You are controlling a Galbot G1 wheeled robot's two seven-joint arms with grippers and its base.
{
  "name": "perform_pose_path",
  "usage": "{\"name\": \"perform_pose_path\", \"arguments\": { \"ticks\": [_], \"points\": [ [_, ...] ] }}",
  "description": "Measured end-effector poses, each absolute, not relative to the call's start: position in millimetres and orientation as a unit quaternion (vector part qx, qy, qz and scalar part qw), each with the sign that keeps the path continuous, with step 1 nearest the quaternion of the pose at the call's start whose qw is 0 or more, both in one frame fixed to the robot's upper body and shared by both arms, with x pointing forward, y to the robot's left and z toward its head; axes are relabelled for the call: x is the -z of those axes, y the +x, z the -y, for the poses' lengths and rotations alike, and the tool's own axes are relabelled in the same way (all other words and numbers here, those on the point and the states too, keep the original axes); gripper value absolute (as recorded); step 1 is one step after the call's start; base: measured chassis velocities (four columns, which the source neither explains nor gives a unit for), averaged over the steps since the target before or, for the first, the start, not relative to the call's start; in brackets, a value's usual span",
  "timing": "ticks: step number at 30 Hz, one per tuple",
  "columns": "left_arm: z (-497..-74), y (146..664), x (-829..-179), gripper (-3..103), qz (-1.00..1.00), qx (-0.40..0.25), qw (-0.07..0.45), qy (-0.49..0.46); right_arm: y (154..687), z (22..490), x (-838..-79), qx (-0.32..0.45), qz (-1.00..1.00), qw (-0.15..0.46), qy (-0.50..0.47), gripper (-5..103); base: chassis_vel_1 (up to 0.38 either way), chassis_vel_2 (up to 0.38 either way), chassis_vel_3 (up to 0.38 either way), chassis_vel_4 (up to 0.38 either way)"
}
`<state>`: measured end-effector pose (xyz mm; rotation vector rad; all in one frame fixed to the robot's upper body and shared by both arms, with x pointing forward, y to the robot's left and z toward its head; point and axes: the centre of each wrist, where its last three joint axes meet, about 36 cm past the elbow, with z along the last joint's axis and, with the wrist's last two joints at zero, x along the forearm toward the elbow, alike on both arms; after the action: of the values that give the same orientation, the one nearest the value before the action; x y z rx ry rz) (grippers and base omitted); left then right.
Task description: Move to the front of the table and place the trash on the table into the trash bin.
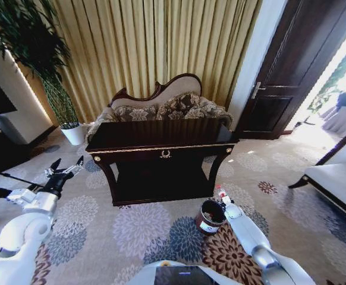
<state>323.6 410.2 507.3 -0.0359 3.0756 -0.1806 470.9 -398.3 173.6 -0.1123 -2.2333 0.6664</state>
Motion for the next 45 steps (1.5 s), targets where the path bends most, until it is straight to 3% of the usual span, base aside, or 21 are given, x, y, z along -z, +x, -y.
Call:
{"name": "perform_pose_path", "arguments": {
  "ticks": [1,3,6,10,13,14,17,20,35,45],
  "points": [
    [-409,325,-508,100,-0.998,0.061,0.032,-0.01,469,400,-174,-0.263,0.88,0.394,-0.04,28,0.0,0.0,0.0,0.0],
    [-408,326,-508,100,-0.998,0.061,0.033,-0.01,468,401,-174,-0.262,0.879,0.396,-0.039,33,0.0,0.0,0.0,0.0],
    [-407,327,-508,100,-0.997,0.062,0.035,-0.007,467,403,-173,-0.261,0.878,0.399,-0.038,49,0.0,0.0,0.0,0.0],
    [-407,327,-509,100,-0.997,0.061,0.035,-0.007,466,404,-172,-0.261,0.878,0.401,-0.038,55,0.0,0.0,0.0,0.0],
    [-407,328,-509,100,-0.998,0.061,0.035,-0.007,466,404,-172,-0.262,0.877,0.401,-0.036,71,0.0,0.0,0.0,0.0],
    [-407,328,-509,100,-0.998,0.061,0.035,-0.007,466,404,-172,-0.262,0.877,0.401,-0.036,71,0.0,0.0,0.0,0.0],
    [-407,329,-510,100,-0.997,0.06,0.036,-0.006,467,404,-173,-0.262,0.877,0.4,-0.035,88,0.0,0.0,0.0,0.0],
    [-407,329,-510,100,-0.998,0.06,0.037,-0.006,468,402,-173,-0.261,0.878,0.399,-0.034,97,0.0,0.0,0.0,0.0],
    [-408,328,-514,100,-0.998,0.058,0.039,-0.005,478,399,-183,-0.231,0.897,0.374,-0.053,100,0.0,0.0,0.0,0.0],
    [-406,327,-516,100,-0.997,0.061,0.04,-0.009,511,380,-272,-0.075,0.966,0.232,-0.089,100,0.0,0.0,0.0,0.0]
  ]
}}
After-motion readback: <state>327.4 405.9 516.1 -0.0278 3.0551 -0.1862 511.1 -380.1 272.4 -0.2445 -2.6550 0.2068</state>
